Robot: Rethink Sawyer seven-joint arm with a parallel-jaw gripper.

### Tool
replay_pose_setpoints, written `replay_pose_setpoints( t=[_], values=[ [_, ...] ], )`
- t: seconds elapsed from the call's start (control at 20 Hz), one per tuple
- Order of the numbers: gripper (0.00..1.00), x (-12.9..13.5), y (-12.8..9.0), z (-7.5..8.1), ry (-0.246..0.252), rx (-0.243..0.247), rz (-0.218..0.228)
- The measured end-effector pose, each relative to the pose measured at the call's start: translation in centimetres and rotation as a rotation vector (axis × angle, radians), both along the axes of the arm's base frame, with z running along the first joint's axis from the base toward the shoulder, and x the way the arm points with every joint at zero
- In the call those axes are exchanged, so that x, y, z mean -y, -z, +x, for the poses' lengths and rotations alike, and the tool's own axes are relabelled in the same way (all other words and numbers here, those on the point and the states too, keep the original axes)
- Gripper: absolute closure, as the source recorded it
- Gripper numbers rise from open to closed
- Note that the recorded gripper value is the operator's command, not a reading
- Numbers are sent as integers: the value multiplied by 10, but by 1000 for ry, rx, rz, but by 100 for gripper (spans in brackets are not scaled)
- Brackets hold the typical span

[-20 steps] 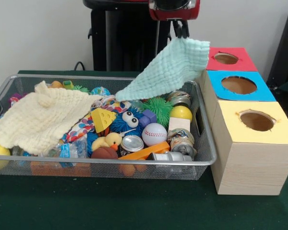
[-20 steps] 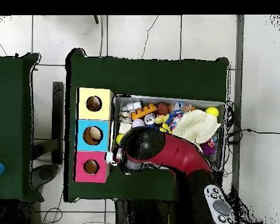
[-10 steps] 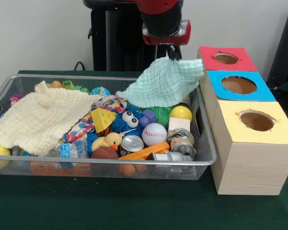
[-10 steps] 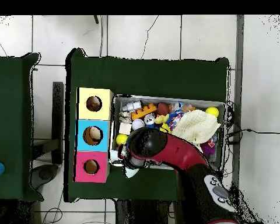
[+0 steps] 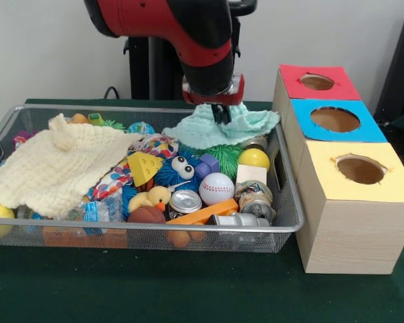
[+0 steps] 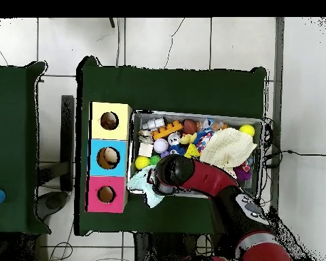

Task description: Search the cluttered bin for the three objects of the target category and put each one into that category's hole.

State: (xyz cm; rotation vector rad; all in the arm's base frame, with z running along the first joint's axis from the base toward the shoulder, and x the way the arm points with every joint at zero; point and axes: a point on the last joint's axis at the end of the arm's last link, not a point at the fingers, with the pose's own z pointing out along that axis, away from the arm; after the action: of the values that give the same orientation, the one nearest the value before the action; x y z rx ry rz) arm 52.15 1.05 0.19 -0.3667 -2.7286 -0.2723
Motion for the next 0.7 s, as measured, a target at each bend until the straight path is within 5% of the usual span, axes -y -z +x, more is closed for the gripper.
replay_pose_setpoints(
  t=[0.3, 0.7],
  values=[
    [100, 1, 25, -3, -34, 59, -25],
    [100, -1, 38, -9, -54, 67, -27]
  ],
)
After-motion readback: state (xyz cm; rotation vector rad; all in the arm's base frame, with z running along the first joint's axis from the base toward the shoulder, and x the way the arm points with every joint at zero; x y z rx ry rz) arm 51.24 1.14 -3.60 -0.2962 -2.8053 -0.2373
